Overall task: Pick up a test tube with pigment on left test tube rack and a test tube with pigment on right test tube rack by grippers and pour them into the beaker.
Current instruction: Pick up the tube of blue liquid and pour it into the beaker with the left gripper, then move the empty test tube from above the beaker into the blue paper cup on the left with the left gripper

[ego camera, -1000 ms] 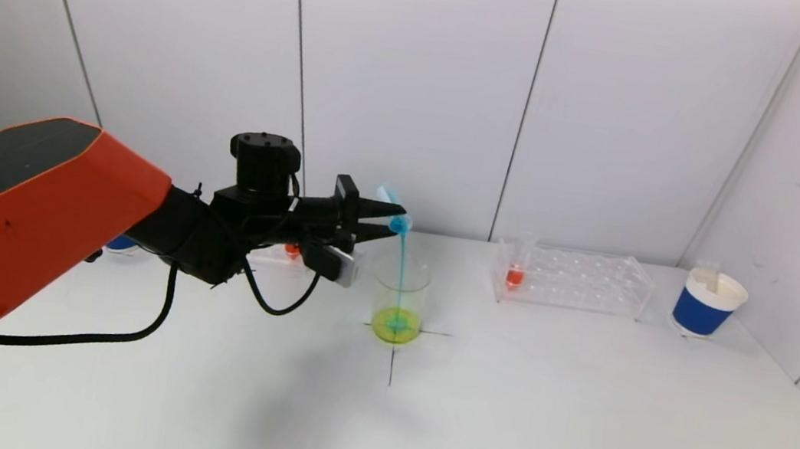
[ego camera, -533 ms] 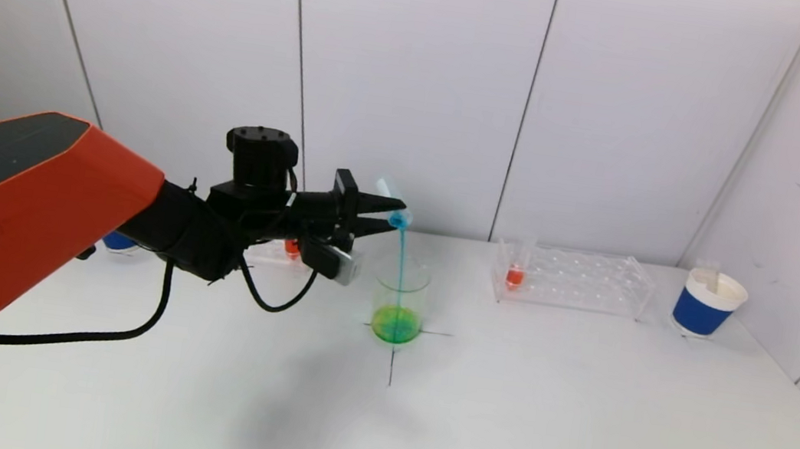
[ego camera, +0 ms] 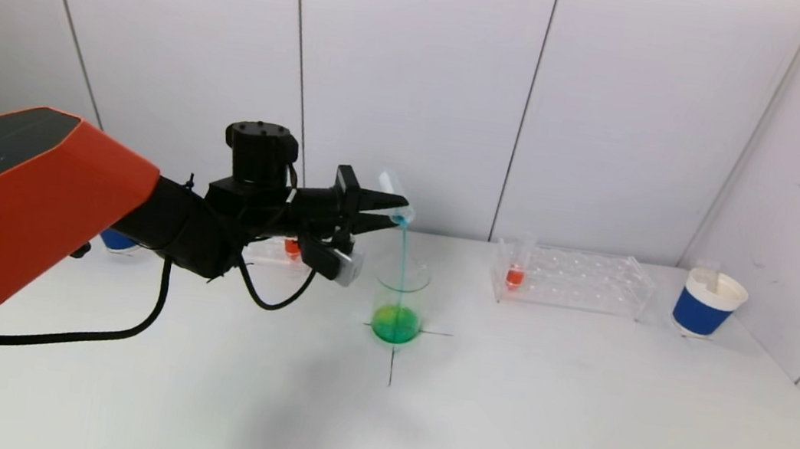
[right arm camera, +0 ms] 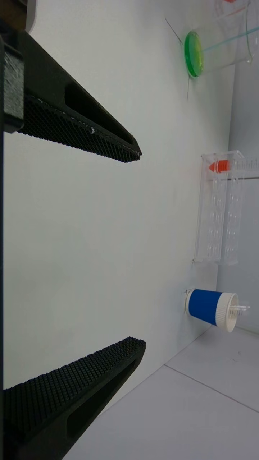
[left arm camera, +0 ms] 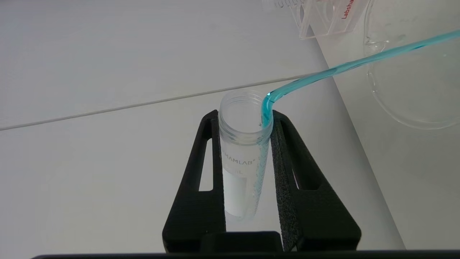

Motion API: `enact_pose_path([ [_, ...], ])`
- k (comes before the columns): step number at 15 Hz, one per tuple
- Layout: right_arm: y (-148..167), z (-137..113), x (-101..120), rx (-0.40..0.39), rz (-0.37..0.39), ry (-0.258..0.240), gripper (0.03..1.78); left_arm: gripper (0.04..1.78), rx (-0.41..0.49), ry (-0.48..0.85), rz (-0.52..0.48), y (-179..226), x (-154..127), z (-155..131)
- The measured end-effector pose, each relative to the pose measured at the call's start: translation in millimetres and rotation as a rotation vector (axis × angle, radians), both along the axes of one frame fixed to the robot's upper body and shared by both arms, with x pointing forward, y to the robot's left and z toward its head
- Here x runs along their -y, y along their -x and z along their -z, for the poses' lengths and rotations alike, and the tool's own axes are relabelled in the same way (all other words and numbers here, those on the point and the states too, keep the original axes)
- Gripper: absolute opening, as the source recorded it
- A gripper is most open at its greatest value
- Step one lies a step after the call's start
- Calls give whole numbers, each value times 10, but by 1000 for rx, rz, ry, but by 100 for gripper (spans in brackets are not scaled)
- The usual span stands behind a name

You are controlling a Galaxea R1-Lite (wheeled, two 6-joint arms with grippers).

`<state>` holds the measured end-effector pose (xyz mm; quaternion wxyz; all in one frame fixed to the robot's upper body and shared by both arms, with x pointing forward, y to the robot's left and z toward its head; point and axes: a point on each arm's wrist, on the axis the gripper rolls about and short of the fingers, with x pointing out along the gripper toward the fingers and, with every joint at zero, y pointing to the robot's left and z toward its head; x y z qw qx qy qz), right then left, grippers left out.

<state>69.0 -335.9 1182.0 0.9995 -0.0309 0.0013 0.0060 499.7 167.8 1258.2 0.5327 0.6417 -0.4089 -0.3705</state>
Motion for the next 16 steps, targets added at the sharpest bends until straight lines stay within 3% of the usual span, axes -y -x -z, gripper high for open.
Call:
enact_pose_path([
  [16, 0, 0, 0, 0, 0, 0, 177, 42, 111, -69, -9, 54, 20, -184],
])
